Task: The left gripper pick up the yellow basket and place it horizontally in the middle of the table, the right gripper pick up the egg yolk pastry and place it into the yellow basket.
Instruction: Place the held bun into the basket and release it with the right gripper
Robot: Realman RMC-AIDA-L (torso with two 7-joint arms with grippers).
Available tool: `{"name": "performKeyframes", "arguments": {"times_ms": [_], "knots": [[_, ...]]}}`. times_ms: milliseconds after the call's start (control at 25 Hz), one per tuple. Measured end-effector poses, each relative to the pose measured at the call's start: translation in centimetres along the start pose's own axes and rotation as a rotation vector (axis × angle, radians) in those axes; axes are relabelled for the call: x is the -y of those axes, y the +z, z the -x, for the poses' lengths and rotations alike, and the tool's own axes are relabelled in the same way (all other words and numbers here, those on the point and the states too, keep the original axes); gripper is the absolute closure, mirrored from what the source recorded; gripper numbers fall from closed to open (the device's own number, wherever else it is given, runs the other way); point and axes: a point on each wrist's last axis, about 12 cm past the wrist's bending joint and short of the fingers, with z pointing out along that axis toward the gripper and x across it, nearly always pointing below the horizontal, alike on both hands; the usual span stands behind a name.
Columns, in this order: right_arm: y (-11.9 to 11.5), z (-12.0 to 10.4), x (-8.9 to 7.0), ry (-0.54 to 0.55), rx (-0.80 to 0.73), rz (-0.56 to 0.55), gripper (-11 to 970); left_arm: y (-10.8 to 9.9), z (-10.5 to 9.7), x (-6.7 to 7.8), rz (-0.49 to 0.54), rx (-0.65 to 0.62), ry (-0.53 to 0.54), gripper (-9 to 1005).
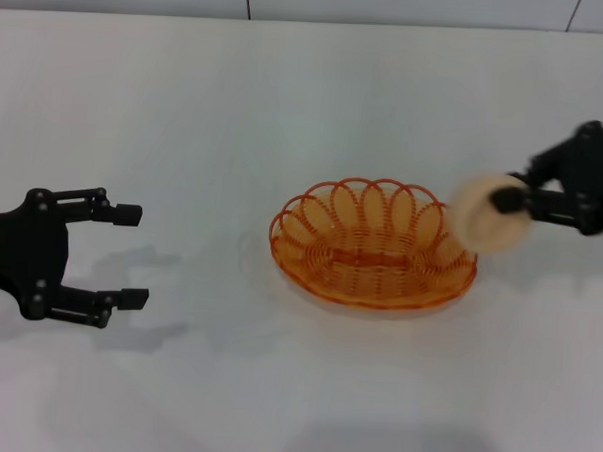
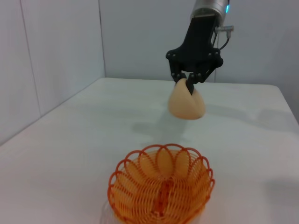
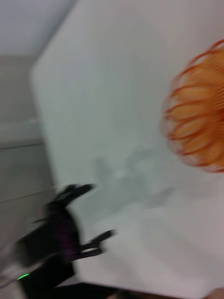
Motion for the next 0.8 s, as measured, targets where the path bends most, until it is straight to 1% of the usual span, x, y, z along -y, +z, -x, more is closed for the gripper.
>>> {"name": "performKeyframes", "arguments": {"times_ms": [80, 120, 360, 480, 640, 800], "knots": [[1.0, 0.3, 0.1, 0.002, 0.049, 0.003, 859, 0.1, 0.1, -0.1, 0.000, 0.005, 0.005, 110], [2.1, 0.6, 0.2, 0.004, 0.076, -0.004, 860, 0.1, 0.2, -0.1, 0.001, 0.008, 0.006, 110], [5.6, 0.5, 0.3, -0.002, 0.097, 0.001, 862, 0.2, 0.3, -0.3, 0.004, 0.009, 0.011, 110], [7.1, 0.6, -0.1, -0.021, 0.091, 0.015, 863, 0.2, 0.3, -0.4, 0.010, 0.006, 0.012, 110], [8.1, 0.4, -0.2, -0.038, 0.081, -0.004, 861, 0.2, 0.4, -0.5, 0.013, 0.004, 0.013, 110], [8.7, -0.2, 0.1, -0.026, 0.070, -0.031, 856, 0.2, 0.3, -0.5, 0.013, 0.002, 0.010, 110]]}}
